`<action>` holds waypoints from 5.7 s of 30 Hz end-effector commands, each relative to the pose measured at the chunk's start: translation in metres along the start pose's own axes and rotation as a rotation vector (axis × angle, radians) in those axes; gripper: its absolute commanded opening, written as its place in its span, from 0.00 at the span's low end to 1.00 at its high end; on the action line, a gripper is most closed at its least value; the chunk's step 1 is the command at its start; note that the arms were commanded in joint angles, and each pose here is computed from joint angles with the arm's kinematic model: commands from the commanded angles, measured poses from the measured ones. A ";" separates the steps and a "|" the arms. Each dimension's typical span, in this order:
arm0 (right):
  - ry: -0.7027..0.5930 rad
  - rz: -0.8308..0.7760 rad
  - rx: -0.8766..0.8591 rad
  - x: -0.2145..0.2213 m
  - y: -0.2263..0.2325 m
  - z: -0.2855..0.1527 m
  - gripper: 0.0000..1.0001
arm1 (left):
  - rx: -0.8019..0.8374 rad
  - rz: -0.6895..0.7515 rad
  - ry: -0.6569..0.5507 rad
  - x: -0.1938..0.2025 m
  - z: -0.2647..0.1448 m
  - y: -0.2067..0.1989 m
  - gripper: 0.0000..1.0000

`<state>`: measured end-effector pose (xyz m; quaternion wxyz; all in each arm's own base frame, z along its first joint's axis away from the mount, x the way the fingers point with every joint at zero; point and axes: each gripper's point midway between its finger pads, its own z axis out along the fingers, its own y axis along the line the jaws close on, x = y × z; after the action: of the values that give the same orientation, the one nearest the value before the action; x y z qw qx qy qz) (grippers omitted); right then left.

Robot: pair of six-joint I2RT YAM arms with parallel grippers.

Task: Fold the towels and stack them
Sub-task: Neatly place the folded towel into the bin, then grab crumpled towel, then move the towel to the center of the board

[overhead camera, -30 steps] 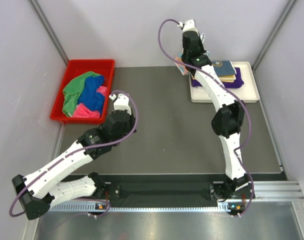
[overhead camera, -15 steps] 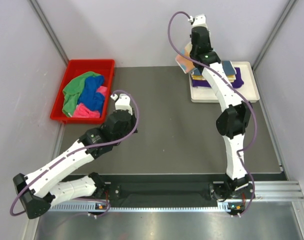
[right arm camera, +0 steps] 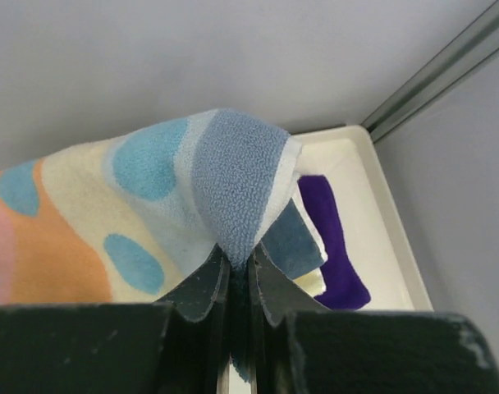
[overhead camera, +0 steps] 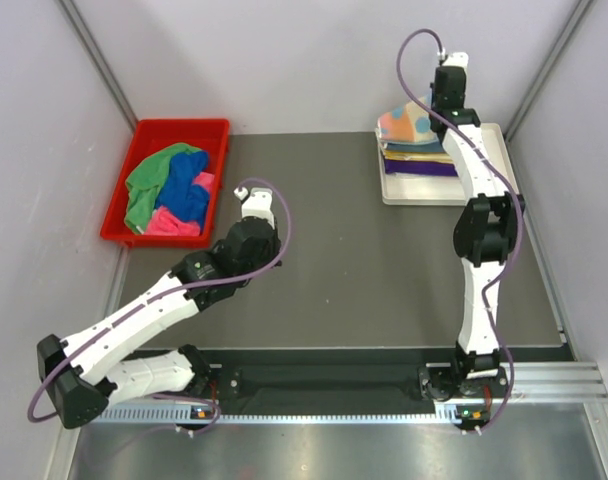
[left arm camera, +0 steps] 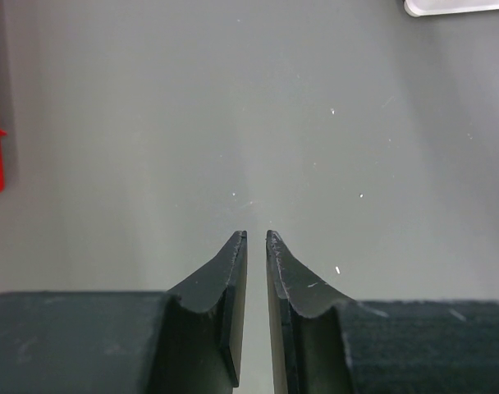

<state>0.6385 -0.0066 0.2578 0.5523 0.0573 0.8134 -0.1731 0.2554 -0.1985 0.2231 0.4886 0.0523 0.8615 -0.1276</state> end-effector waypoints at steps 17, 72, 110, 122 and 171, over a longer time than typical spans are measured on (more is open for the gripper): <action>0.218 0.246 -0.057 0.110 -0.051 0.064 0.55 | 0.052 -0.033 -0.012 -0.013 0.007 -0.019 0.20; 0.246 0.247 -0.795 0.124 0.157 -0.264 0.75 | -0.969 -0.385 -0.147 -0.063 0.158 0.315 0.65; 0.219 0.219 -0.793 0.118 0.169 -0.255 0.64 | -0.589 -0.418 -0.445 -0.134 0.085 0.241 0.00; 0.182 0.240 -0.750 0.100 0.149 -0.257 0.65 | -0.233 -0.254 -0.443 -0.175 0.051 0.088 0.00; 0.230 -0.235 -0.970 0.187 0.345 -0.310 0.60 | -0.104 -0.353 -0.065 0.050 -0.068 0.014 0.53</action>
<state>0.3924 0.3823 0.1062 0.3883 -0.2624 0.8643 0.1826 0.1717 -0.1800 0.2213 0.4999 -0.1610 0.8303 -0.1866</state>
